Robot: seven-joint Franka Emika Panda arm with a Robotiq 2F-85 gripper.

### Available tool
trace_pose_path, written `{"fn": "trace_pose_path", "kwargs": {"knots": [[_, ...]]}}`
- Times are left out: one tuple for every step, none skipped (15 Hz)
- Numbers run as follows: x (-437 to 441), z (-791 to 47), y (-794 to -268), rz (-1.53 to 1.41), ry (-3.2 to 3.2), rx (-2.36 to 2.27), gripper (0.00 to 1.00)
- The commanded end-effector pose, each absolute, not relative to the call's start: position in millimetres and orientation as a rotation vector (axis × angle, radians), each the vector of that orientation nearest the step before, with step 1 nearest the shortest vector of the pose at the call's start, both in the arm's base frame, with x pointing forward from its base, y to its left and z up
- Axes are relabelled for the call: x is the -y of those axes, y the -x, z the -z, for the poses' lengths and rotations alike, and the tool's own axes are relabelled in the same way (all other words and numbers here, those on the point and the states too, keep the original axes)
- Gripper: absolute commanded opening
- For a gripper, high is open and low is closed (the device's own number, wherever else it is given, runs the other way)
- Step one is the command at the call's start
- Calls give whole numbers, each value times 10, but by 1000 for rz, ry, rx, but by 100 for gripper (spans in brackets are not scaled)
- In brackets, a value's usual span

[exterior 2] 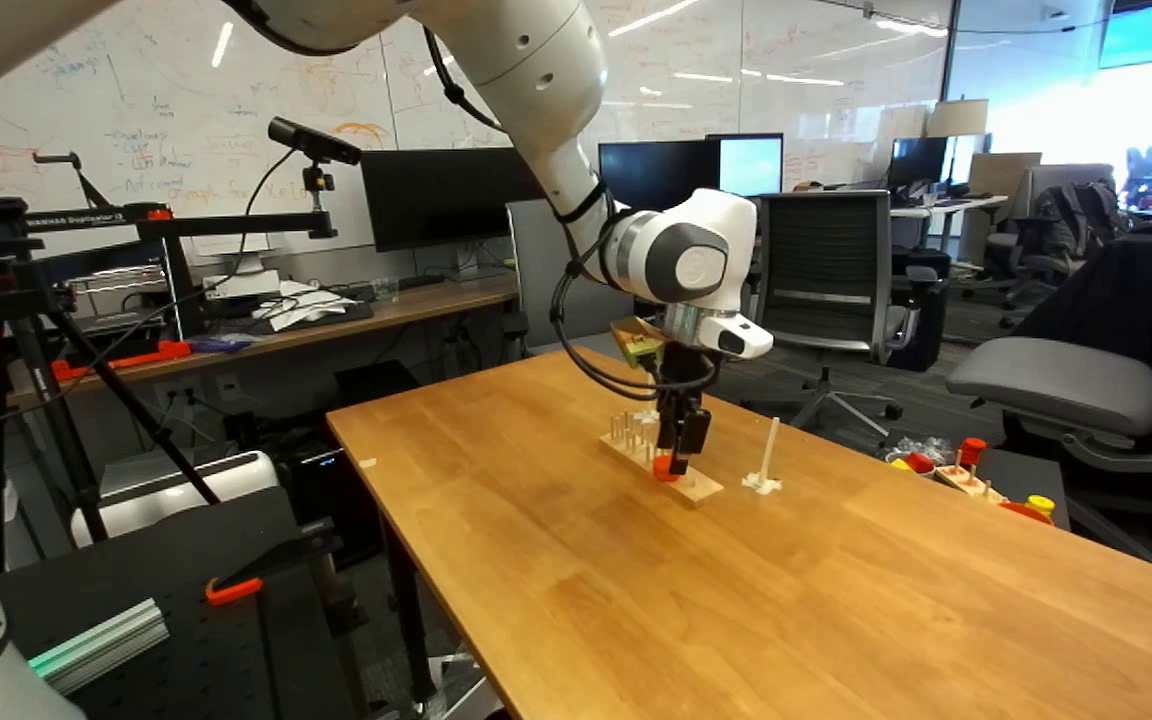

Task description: Put the yellow rings on the wooden rack- on top of each other

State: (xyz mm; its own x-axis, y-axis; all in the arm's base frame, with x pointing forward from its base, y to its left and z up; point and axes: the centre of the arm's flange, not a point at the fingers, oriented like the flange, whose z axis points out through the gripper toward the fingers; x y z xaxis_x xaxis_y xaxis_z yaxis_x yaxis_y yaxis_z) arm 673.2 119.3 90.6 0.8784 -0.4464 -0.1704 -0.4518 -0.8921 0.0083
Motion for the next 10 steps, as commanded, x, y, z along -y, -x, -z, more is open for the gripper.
{"fn": "trace_pose_path", "kwargs": {"knots": [[-1175,-1167,-6816,-257,3006,-721,100],[-1154,-1252,-6825,-238,3009,-723,100],[-1123,-1378,-6835,-214,3013,-721,100],[-1094,-1496,-6851,-191,3012,-722,100],[-1062,-1641,-6861,-170,3008,-723,100],[-1034,-1801,-6866,-136,3012,-722,100],[-1014,-1965,-6868,-110,3014,-719,100],[-966,-2187,-6915,-77,3021,-708,100],[-951,-2384,-6889,-43,3025,-694,100],[-947,-2553,-6898,-22,3026,-682,100]]}}
